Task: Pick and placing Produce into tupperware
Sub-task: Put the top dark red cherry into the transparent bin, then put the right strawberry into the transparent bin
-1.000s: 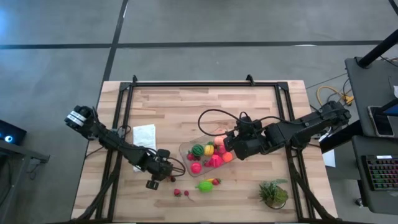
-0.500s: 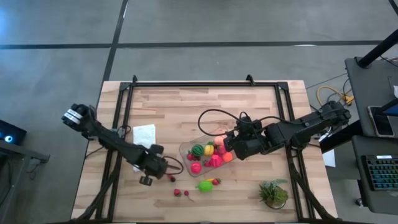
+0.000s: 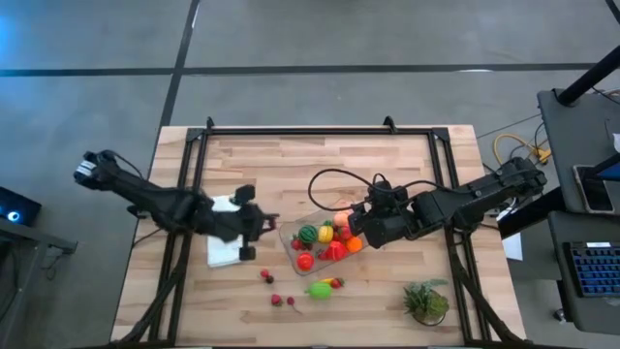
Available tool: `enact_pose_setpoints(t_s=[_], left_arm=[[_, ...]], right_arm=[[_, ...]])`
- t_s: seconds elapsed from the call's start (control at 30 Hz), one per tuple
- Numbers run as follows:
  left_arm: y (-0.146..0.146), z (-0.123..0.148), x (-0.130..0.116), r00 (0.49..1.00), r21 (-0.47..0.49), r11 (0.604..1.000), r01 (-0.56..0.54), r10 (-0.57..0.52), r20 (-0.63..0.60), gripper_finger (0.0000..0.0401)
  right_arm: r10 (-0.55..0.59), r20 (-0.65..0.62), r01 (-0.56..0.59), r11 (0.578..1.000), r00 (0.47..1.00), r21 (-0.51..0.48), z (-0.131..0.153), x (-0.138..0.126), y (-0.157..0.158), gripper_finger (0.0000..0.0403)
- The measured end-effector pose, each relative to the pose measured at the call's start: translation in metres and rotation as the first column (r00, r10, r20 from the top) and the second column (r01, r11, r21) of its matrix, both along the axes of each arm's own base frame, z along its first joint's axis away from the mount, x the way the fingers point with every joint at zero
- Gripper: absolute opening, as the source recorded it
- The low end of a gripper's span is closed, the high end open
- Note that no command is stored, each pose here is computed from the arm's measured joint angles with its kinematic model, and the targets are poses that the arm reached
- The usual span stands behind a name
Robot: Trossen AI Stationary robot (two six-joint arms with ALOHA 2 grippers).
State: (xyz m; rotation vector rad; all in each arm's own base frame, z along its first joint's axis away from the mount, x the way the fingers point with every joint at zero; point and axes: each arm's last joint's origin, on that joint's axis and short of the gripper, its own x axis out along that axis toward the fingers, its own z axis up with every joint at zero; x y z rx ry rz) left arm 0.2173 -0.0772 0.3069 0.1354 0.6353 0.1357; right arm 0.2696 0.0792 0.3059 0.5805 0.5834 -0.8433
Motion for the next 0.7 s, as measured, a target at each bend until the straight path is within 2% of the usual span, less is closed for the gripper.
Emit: enact_pose_setpoints(t_s=[0.13,0.33,0.5,0.7], left_arm=[[0.009,-0.006,0.015,0.997,-0.077,0.996,0.05,-0.046,0.056,0.0086],[0.01,-0.028,0.049,0.997,-0.184,0.983,-0.012,0.026,0.073,0.0097],[0.004,-0.045,0.073,0.998,-0.193,0.981,-0.027,0.036,0.043,0.0145],[0.003,-0.048,0.077,0.999,-0.181,0.983,-0.035,0.04,0.024,0.022]], right_arm=[[0.0,0.003,0.0,1.0,1.0,0.001,0.0,0.0,0.0,0.0224],[0.008,0.001,-0.008,1.0,1.0,0.027,0.0,0.0,0.001,0.0224],[0.027,-0.01,-0.026,0.997,1.0,0.067,-0.001,0.0,0.002,0.0224],[0.034,-0.013,-0.033,0.996,0.999,0.078,-0.001,0.0,0.003,0.0224]])
